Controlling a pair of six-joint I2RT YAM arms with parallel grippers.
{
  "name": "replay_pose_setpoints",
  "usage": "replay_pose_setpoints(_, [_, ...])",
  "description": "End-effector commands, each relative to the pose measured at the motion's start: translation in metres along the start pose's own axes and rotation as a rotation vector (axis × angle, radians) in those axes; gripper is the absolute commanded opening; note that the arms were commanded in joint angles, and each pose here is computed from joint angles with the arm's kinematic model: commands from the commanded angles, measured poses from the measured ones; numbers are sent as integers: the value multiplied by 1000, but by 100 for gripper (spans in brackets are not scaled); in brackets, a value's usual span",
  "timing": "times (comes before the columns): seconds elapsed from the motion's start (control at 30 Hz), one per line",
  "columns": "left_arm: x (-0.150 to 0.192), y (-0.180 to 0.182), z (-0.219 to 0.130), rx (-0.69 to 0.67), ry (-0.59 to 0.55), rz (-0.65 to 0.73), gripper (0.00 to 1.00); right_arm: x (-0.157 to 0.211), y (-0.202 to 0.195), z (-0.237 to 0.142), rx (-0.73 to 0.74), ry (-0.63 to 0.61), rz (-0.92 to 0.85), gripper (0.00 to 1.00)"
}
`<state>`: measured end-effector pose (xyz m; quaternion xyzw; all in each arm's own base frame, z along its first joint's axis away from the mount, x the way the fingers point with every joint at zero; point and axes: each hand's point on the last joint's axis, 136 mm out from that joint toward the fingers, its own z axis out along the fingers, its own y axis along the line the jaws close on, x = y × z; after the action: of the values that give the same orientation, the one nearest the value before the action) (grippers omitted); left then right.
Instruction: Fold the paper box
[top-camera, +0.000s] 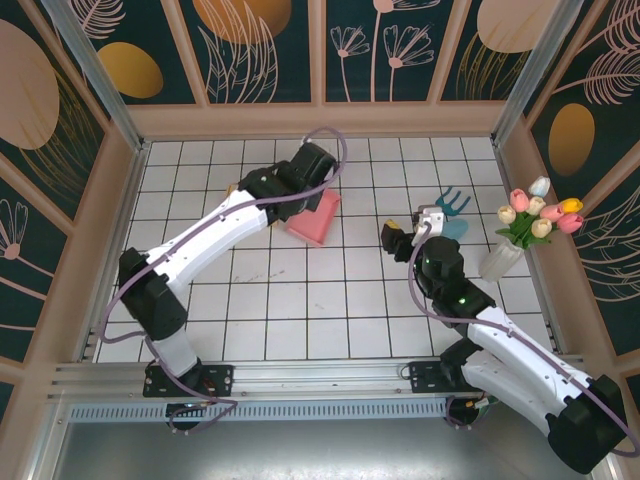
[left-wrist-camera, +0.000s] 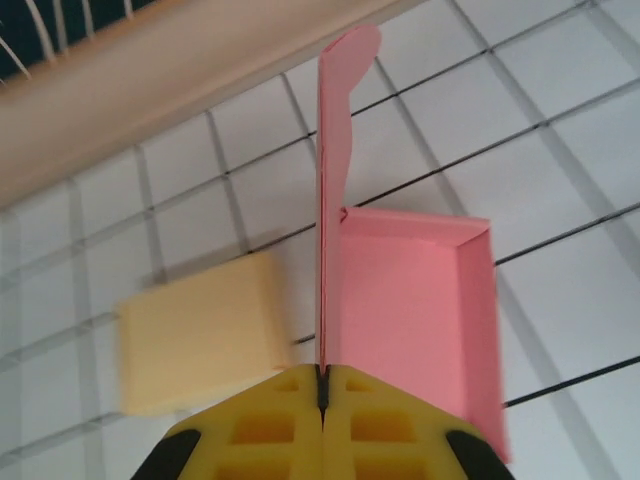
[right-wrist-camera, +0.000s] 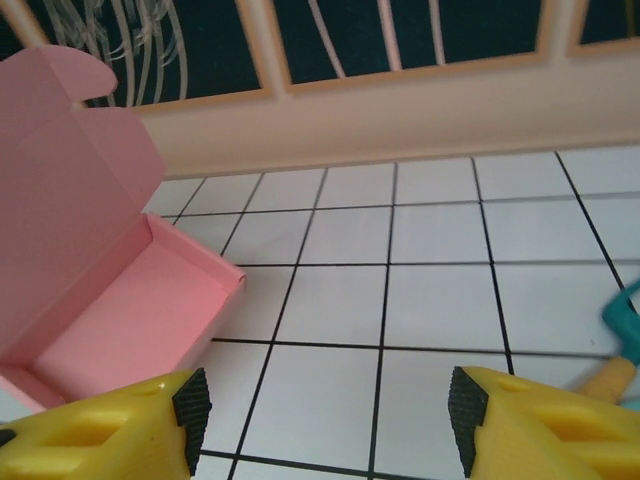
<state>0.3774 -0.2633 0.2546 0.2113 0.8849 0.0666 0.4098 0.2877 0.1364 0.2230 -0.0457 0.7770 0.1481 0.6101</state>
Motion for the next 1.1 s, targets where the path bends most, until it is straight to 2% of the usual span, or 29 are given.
replay_pose_setpoints(0.0, [3,16,-18,-59,-93,350,0,-30,23,0,-114,-113,-130,67])
replay_pose_setpoints(0.07, [7,4,-28,17,-196,450,0,-32,32,7,-189,-158,-216,68])
replay_pose_setpoints(0.13, [15,-1,-36,42,-306,535,0,-33,45,13,-307,-223,-334,68])
replay_pose_setpoints(0.2, [19,-6,-49,70,-421,587,0,-34,50,23,-360,-268,-440,68])
replay_pose_setpoints(0.33, [36,-26,-82,188,-642,733,0,-23,60,53,-514,-180,-631,65])
replay_pose_setpoints(0.47, [45,-30,-110,198,-803,841,0,-19,65,58,-601,-187,-781,64])
replay_pose_setpoints(0.57, [39,-29,-121,218,-819,843,0,-17,69,60,-629,-187,-896,61])
replay_pose_setpoints(0.73, [44,-32,-129,258,-827,860,0,-25,78,53,-678,-183,-985,60])
replay_pose_setpoints(0.87, [45,-32,-128,257,-830,861,0,-22,87,47,-722,-138,-1055,57])
replay_pose_setpoints(1.07, [49,-33,-123,251,-821,862,0,-27,88,39,-732,-121,-1111,58])
